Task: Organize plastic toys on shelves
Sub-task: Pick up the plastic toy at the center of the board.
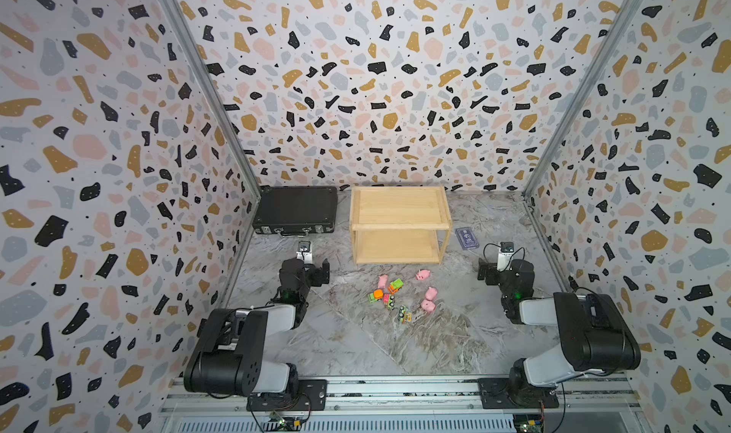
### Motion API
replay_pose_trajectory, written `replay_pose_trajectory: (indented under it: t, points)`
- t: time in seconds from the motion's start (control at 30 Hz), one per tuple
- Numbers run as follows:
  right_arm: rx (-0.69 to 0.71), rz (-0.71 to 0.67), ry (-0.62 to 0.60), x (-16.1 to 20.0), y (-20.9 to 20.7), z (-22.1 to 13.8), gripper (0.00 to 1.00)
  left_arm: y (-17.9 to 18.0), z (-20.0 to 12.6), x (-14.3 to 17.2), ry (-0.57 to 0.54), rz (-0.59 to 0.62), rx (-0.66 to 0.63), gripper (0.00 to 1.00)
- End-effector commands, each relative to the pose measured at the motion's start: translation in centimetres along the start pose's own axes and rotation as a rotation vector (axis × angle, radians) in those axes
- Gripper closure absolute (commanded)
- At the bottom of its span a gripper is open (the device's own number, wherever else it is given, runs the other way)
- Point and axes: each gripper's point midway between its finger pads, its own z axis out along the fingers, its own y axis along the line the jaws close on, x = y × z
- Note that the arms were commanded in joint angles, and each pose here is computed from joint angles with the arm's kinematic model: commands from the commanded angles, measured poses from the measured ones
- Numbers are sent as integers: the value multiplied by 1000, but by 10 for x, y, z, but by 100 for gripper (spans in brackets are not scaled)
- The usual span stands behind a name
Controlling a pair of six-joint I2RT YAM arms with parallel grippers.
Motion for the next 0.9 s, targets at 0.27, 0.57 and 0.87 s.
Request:
replay_pose_trajectory:
  t: [0.27,0.57,0.87]
  points:
    - [-6,-8,-19,-11,1,3,0,0,0,-10,-40,12,2,1]
    - [-6,-8,-18,-11,2,3,0,0,0,-10,-38,12,4,1]
    - [-5,-7,-20,-11,1,3,0,3,0,-11,-41,4,-14,1]
